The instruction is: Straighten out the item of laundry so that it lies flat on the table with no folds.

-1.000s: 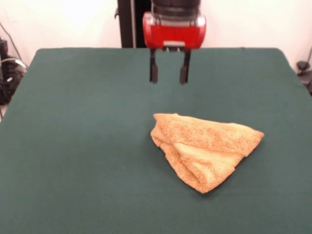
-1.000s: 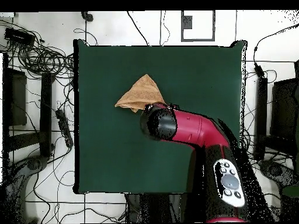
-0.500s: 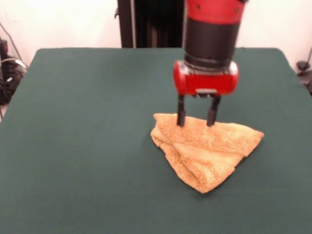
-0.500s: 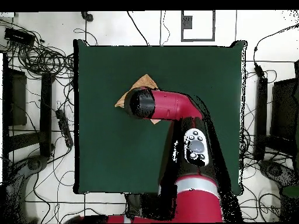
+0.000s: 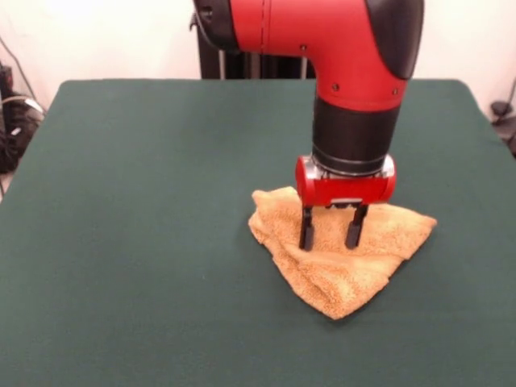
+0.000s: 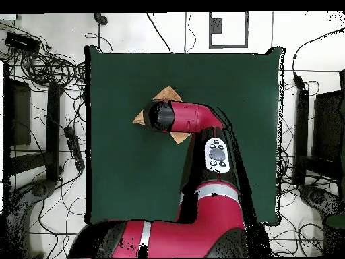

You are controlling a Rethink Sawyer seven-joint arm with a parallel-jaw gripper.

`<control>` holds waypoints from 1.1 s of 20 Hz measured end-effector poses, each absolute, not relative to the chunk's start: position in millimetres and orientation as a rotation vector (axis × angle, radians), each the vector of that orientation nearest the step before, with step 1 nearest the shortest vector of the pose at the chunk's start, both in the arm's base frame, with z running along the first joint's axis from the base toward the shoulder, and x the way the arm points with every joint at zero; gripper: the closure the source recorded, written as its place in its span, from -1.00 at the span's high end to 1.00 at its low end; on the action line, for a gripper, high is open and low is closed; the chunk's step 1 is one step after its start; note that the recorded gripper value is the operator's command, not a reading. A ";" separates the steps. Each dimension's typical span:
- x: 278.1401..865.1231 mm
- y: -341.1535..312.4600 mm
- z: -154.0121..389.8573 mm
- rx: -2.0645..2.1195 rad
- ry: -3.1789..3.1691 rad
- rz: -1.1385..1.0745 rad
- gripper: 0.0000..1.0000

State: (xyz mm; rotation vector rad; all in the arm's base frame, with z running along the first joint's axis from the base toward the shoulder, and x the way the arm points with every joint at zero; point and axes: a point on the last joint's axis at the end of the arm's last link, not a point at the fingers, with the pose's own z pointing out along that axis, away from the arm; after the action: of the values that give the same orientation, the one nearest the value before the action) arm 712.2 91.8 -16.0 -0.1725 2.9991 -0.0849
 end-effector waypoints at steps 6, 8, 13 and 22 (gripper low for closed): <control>720.9 87.7 -17.7 -0.153 2.989 -0.081 1.00; 721.4 87.6 -18.9 -0.153 2.988 -0.081 1.00; 723.2 87.4 -23.1 -0.153 2.982 -0.083 1.00; 725.1 87.4 -24.5 -0.156 2.975 -0.088 1.00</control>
State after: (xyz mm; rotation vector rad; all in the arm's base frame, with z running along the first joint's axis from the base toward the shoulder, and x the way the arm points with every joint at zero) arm 725.1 87.4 -24.5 -0.1562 2.9753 -0.0882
